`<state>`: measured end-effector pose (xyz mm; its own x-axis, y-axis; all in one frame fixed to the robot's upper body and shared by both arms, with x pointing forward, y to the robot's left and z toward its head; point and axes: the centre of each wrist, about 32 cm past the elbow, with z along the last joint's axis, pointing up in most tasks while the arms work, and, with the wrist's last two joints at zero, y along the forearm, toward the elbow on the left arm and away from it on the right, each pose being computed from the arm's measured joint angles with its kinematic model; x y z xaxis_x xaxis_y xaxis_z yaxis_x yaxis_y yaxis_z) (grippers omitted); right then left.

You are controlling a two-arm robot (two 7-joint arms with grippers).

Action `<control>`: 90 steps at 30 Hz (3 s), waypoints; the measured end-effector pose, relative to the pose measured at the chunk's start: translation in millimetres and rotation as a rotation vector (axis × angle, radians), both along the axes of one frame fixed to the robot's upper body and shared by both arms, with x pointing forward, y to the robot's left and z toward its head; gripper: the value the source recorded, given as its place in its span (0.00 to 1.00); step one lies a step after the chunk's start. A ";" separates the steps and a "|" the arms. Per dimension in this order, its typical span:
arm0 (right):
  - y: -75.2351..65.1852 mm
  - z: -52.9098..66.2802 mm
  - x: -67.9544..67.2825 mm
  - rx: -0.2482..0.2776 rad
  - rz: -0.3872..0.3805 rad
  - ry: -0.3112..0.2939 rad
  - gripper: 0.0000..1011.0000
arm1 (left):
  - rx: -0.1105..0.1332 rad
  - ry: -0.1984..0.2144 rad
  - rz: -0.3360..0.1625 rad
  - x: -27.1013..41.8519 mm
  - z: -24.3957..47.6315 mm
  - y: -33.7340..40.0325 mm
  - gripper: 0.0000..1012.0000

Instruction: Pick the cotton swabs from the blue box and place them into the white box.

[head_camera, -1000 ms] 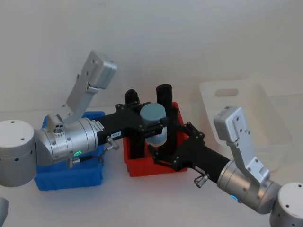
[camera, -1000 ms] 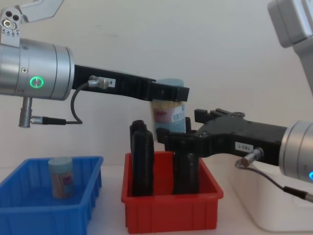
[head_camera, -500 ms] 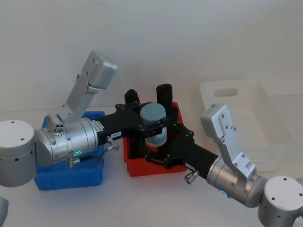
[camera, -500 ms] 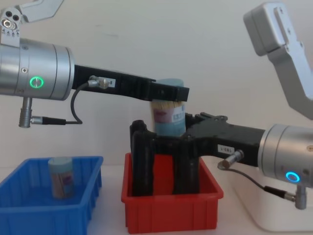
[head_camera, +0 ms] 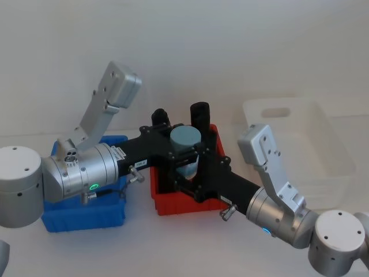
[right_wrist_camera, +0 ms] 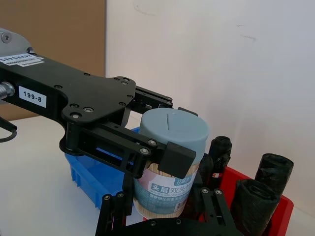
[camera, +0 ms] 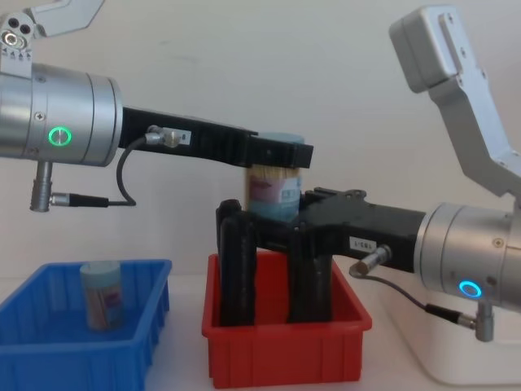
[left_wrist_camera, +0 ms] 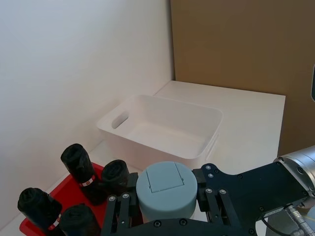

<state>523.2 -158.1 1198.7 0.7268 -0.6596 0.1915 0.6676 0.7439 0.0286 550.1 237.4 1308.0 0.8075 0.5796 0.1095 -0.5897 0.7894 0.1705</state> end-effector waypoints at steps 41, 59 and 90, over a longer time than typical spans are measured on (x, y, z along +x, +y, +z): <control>-12.6 -1.2 -1.0 0.010 -0.086 0.000 0.66 | 0.000 0.001 -0.002 0.0 -0.2 -0.2 0.99; -57.7 1.1 -15.7 0.059 -0.298 -0.002 0.66 | 0.000 0.001 -0.002 0.0 -0.1 -0.2 0.99; -115.3 -19.0 31.2 0.079 -0.635 0.069 0.66 | 0.000 0.001 -0.002 0.0 -0.2 -0.3 0.99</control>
<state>554.4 -273.4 1179.7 0.1988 -0.9758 0.0914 0.9797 0.2004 0.0082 550.1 237.2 1307.9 0.8087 0.5781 0.1086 -0.5881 0.7905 0.1708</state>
